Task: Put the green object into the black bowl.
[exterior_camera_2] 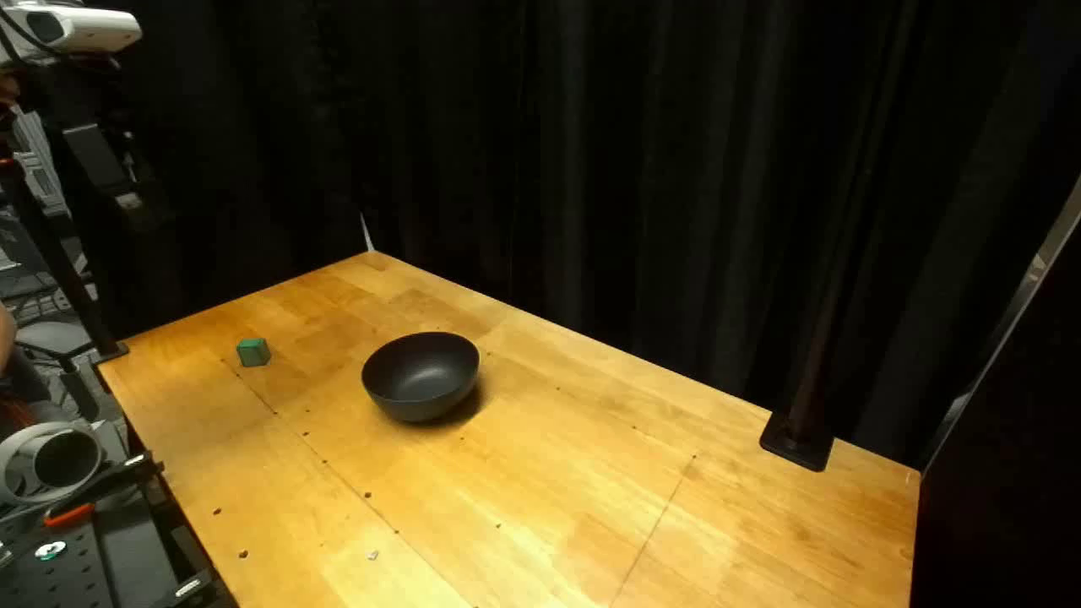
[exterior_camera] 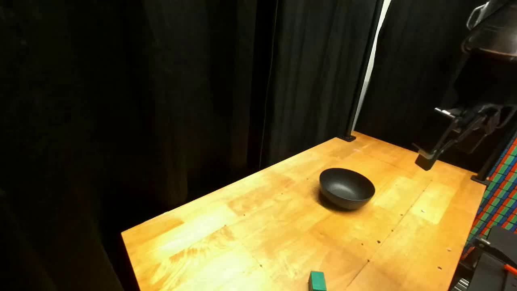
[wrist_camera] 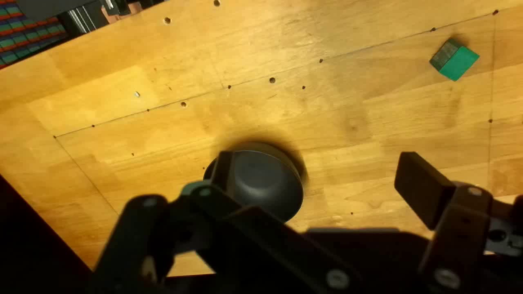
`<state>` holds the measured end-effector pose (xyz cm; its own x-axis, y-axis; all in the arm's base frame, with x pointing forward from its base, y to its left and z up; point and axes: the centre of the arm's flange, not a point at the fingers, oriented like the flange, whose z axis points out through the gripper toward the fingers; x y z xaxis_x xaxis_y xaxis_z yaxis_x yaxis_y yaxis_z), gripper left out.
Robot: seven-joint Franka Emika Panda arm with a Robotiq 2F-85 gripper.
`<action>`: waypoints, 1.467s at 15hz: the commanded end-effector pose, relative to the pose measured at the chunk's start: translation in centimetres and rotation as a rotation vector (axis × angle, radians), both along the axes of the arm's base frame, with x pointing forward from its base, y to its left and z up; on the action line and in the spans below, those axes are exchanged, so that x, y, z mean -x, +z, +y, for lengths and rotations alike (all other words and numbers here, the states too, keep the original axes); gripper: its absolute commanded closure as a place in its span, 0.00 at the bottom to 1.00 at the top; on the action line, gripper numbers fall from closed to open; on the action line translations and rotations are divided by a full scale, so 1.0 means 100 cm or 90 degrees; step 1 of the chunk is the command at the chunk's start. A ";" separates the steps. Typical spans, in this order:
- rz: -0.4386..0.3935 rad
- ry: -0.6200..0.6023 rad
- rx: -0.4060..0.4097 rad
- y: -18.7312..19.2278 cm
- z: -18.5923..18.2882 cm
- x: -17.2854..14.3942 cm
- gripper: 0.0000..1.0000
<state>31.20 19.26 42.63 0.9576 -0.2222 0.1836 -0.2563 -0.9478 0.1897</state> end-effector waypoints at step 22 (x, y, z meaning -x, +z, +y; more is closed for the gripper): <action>0.068 0.029 -0.108 -0.176 0.109 -0.040 0.00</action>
<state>33.43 26.99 28.96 0.9813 -0.1863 0.0476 -0.1886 -0.9809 0.0475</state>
